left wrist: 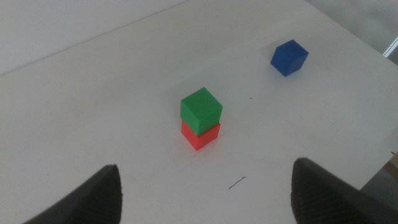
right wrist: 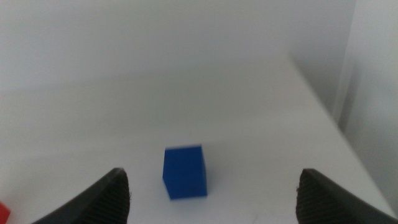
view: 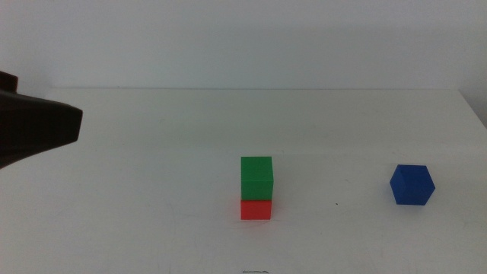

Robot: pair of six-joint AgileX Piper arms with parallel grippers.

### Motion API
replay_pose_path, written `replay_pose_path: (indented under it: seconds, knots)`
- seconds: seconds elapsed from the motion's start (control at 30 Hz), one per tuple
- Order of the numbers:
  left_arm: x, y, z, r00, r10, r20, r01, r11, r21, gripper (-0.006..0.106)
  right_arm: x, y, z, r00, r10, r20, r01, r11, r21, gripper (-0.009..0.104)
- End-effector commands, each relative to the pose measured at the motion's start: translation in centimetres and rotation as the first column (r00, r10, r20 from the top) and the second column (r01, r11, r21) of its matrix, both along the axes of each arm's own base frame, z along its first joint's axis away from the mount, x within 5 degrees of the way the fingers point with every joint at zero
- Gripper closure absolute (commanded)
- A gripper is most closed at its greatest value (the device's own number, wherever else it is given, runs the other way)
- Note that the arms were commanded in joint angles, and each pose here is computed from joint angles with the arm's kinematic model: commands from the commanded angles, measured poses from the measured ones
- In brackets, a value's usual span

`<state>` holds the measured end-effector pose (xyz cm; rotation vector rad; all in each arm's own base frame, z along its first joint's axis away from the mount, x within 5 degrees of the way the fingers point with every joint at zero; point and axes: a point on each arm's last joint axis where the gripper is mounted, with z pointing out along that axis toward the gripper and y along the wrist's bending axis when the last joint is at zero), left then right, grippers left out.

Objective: Stack red cubes first, then green, then blue cubes in a specific spot.

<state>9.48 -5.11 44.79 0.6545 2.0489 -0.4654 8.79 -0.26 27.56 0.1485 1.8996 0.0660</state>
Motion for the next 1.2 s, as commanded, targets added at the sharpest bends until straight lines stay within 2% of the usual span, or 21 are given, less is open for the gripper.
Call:
replay_pose_path:
  seconds: [0.0,0.13,0.3,0.47,0.7,0.9,1.17]
  knots:
    - [0.1,-0.2,1.2,0.998,0.010,0.067,-0.006,0.998,-0.063,0.008,2.3,0.0,3.2,0.999,0.003,-0.034,-0.003,1.000,0.008,0.022]
    - [0.1,-0.2,1.2,0.998,0.010,0.067,-0.006,0.998,-0.063,0.008,5.2,0.0,4.1,0.995,0.004,-0.104,-0.002,1.000,0.018,0.022]
    - [0.1,-0.2,1.2,0.998,0.010,0.067,-0.006,0.998,-0.063,0.008,7.7,-0.1,2.2,0.976,0.005,-0.220,0.002,0.999,0.035,0.022]
    - [0.1,-0.2,1.2,0.998,0.010,0.067,-0.006,0.998,-0.063,0.008,10.2,-0.1,1.1,0.946,0.016,-0.323,-0.015,1.000,0.006,0.022]
    - [0.1,-0.2,1.2,0.998,0.010,0.067,-0.006,0.998,-0.063,0.008,14.7,0.6,2.6,0.875,0.081,-0.478,-0.100,0.995,-0.015,0.022]
    - [0.1,-0.2,1.2,0.998,0.010,0.067,-0.006,0.998,-0.063,0.008,19.2,2.7,3.2,0.784,0.134,-0.607,-0.158,0.987,0.014,0.022]
    - [0.1,-0.2,1.2,0.998,0.010,0.067,-0.006,0.998,-0.063,0.008,24.3,3.1,1.4,0.613,0.104,-0.783,-0.095,0.994,0.058,0.022]
